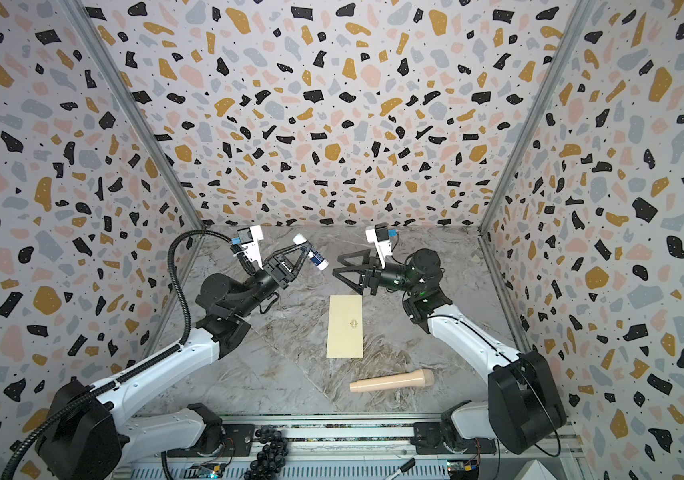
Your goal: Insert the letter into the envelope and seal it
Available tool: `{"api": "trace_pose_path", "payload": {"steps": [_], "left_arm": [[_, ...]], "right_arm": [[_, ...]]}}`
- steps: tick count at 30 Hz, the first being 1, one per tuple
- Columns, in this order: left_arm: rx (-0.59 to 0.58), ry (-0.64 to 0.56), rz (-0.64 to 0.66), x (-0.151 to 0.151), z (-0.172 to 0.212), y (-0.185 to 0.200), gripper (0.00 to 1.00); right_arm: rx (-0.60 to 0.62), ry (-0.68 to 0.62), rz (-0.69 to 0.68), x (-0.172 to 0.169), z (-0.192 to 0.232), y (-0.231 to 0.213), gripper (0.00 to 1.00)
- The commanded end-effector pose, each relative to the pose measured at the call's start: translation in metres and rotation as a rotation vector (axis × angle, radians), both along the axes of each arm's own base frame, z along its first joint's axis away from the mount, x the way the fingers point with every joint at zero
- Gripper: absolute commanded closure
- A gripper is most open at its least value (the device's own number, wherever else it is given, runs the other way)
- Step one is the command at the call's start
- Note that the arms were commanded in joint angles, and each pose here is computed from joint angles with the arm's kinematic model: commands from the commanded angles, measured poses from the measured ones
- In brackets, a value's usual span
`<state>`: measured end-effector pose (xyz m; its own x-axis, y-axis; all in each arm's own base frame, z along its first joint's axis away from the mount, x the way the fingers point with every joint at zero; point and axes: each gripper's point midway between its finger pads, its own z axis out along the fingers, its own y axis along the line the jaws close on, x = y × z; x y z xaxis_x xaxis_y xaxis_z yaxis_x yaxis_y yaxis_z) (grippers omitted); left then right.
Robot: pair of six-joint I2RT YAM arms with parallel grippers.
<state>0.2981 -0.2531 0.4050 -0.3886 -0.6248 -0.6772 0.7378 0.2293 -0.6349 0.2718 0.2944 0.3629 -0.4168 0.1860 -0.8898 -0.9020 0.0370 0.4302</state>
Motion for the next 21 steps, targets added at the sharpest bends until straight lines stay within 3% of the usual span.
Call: {"api": "trace_pose_path", "payload": {"steps": [1,11,21], "left_arm": [[-0.073,-0.054,-0.004,-0.007,0.019,0.008,1.0],[-0.072,-0.056,-0.003,-0.009,0.017,0.008,1.0],[-0.068,-0.06,0.001,-0.009,0.016,0.009,1.0]], "right_arm": [[0.101,-0.04,0.073,-0.017,0.029,0.003,0.27],[0.142,-0.022,0.108,-0.019,0.034,0.019,0.36],[0.161,-0.006,0.106,-0.016,0.034,0.025,0.53]]}}
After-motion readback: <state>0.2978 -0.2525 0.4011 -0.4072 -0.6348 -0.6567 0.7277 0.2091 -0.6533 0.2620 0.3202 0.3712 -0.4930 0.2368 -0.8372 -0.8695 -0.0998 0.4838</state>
